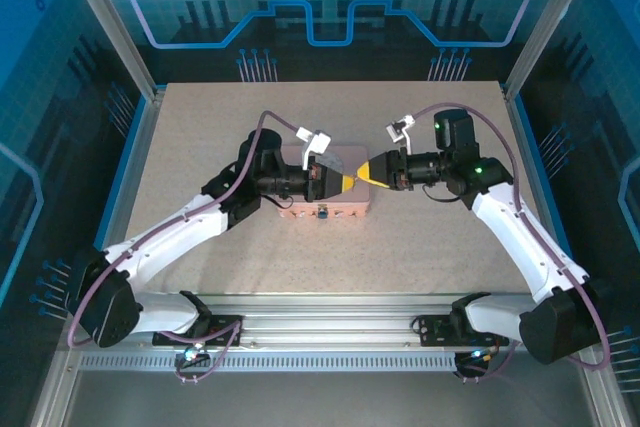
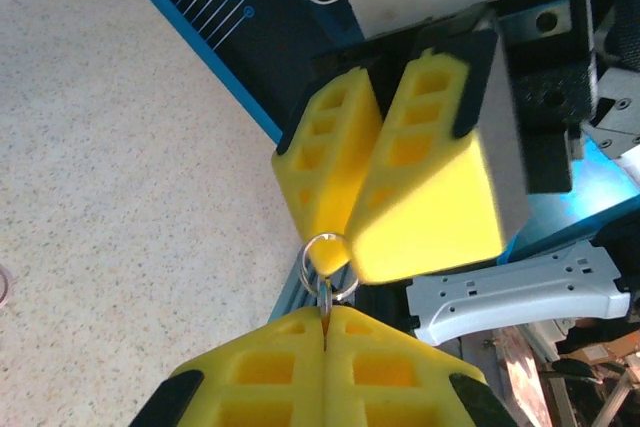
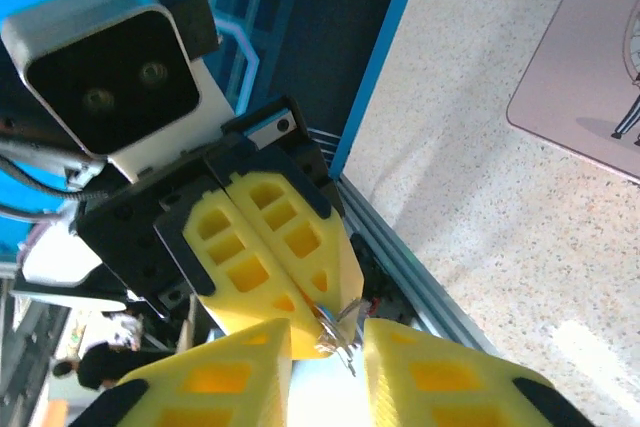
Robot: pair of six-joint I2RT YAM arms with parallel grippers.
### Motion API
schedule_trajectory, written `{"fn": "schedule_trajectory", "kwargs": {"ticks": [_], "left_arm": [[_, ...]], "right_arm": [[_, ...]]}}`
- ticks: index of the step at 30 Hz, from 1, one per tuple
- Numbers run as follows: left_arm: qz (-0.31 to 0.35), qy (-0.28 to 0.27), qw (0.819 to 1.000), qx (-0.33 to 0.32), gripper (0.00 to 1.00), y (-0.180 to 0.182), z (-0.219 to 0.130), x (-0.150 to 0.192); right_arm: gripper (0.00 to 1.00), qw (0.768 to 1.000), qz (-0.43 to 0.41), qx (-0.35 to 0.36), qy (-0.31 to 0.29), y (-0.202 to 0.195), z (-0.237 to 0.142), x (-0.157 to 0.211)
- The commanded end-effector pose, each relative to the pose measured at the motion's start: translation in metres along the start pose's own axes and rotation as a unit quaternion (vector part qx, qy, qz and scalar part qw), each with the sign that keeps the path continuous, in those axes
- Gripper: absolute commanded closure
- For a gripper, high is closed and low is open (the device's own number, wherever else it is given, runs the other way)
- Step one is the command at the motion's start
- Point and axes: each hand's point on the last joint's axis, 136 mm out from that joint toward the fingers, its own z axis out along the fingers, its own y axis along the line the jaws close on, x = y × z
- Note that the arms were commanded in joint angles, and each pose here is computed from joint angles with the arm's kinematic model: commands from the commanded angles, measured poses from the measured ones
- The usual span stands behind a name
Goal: Unlock a padlock with a key
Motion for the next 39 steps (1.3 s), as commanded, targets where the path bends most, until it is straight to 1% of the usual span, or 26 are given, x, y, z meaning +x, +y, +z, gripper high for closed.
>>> {"fn": "schedule_trajectory", "kwargs": {"ticks": [1,4,9,10,13,19,23,25,27,28,29,33,34,37,39], "left_arm": [[0.021,0.005,1.0,0.006,1.0,-0.016,-0.008,-0.004],[0.019,0.01,1.0,0.015,1.0,-0.02,-0.008,-0.003],[0.019,0.011,0.999,0.033,1.0,-0.027,-0.008,-0.004],[0.018,0.013,0.999,0.039,1.0,-0.029,-0.008,-0.003],[0.013,0.014,0.999,0.048,1.0,-0.032,-0.008,-0.004],[0.018,0.009,0.998,0.058,1.0,-0.037,-0.011,-0.004],[0.018,0.008,0.998,0.064,1.0,-0.04,-0.011,-0.005],[0.017,0.009,0.998,0.063,1.0,-0.039,-0.011,-0.005],[0.017,0.009,0.998,0.063,1.0,-0.039,-0.011,-0.005],[0.018,0.009,0.998,0.063,1.0,-0.039,-0.011,-0.005],[0.017,0.009,0.998,0.062,1.0,-0.039,-0.011,-0.004],[0.019,0.008,0.998,0.058,0.95,-0.038,-0.012,-0.003],[0.019,0.007,0.998,0.056,0.91,-0.037,-0.013,-0.003],[0.022,0.001,0.998,0.052,0.77,-0.037,-0.016,-0.003],[0.024,-0.005,0.998,0.049,0.72,-0.037,-0.02,-0.004]], "right_arm": [[0.55,1.0,-0.027,-0.003,-0.016,0.003,-0.006,0.0],[0.53,0.999,-0.035,-0.01,-0.019,0.004,-0.006,0.001],[0.52,0.999,-0.044,-0.028,-0.001,0.007,0.002,0.009],[0.52,0.998,-0.048,-0.031,0.002,0.008,0.004,0.01],[0.59,0.997,-0.059,-0.048,0.005,0.015,0.005,0.012],[0.62,0.995,-0.072,-0.066,0.019,0.023,0.009,0.018],[0.73,0.992,-0.084,-0.086,0.031,0.032,0.012,0.024],[0.75,0.991,-0.093,-0.092,0.034,0.037,0.012,0.026],[0.86,0.99,-0.098,-0.092,0.034,0.039,0.011,0.027],[0.89,0.99,-0.1,-0.092,0.033,0.039,0.01,0.027],[0.89,0.99,-0.101,-0.092,0.033,0.04,0.01,0.027],[0.98,0.991,-0.101,-0.087,0.031,0.039,0.009,0.026],[1.0,0.991,-0.101,-0.086,0.03,0.038,0.008,0.026],[1.0,0.992,-0.096,-0.075,0.019,0.033,0.005,0.022],[1.0,0.993,-0.091,-0.069,0.01,0.03,0.002,0.018]]}}
